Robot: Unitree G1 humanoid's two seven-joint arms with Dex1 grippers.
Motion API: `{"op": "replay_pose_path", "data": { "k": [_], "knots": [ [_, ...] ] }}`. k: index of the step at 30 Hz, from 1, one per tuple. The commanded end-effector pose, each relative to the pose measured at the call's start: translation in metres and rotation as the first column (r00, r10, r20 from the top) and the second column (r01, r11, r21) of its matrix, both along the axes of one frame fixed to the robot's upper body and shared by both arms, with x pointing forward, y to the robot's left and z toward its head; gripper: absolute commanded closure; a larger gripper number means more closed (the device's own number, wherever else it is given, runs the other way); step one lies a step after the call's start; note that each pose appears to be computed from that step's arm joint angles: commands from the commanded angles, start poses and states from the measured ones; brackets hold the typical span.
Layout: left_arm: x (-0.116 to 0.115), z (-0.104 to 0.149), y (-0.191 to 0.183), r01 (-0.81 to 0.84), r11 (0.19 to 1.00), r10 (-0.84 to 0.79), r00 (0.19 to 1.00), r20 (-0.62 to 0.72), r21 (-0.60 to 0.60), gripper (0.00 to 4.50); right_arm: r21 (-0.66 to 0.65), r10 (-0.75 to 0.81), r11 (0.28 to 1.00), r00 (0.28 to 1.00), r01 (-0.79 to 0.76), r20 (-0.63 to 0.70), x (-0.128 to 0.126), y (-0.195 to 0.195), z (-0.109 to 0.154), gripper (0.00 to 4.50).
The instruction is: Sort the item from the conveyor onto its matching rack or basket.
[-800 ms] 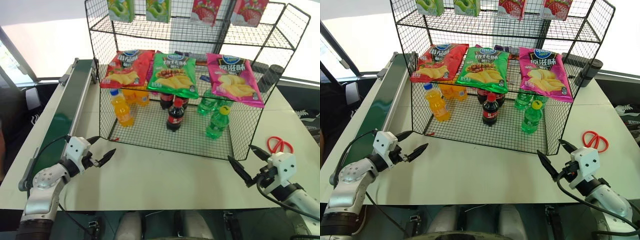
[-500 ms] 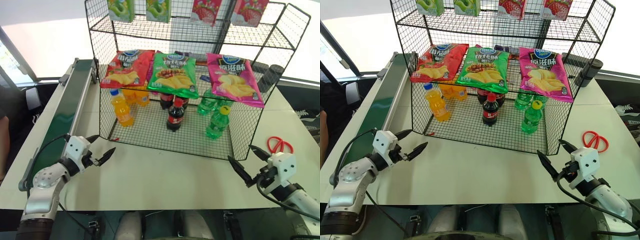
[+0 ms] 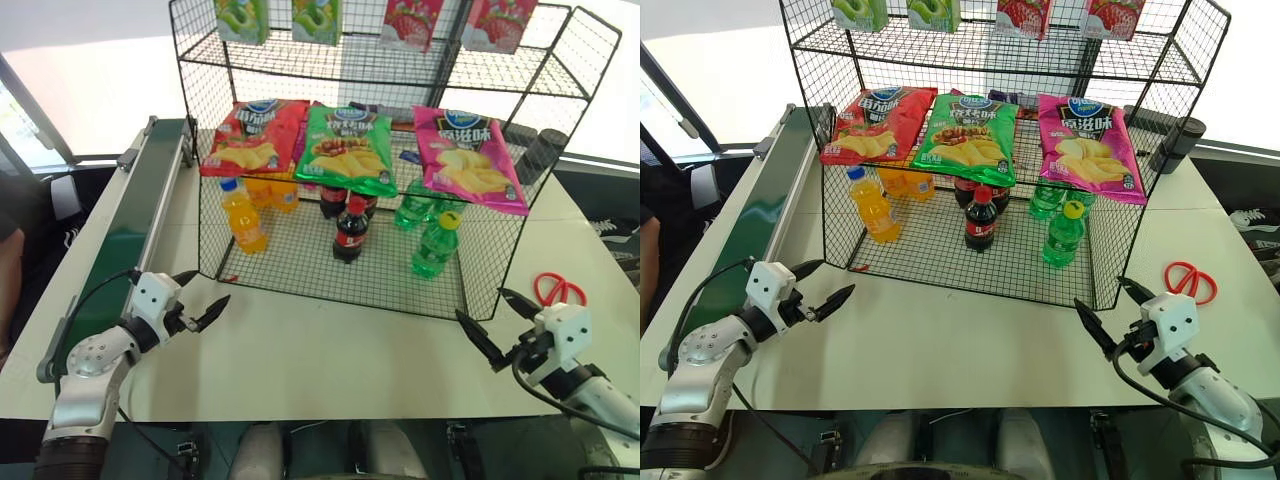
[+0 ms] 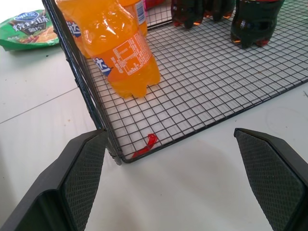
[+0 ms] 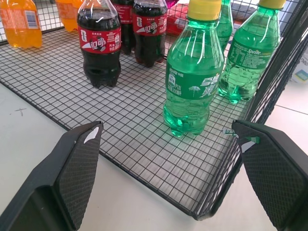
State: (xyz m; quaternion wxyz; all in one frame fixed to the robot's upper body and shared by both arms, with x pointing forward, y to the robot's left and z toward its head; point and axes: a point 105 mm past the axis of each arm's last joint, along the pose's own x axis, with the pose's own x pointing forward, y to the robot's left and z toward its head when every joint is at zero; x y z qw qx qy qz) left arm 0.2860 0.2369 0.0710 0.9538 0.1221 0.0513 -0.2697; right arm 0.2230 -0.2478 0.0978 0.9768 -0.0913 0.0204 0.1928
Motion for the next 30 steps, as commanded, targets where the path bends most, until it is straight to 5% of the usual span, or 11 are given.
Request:
{"op": "replay_pose_path", "data": {
  "k": [1, 30],
  "knots": [
    [0.001, 0.010, 0.002, -0.006, 1.000, 0.006, 0.999, 0.049, 0.008, 0.00, 0.000, 0.002, 1.000, 1.000, -0.002, 0.030, 0.000, 0.002, 0.006, 0.04],
    [0.005, 0.010, 0.000, 0.006, 1.000, -0.007, 0.998, 0.067, 0.012, 0.00, -0.003, 0.021, 1.000, 0.998, -0.021, 0.053, 0.011, 0.008, 0.012, 0.04]
  ]
}}
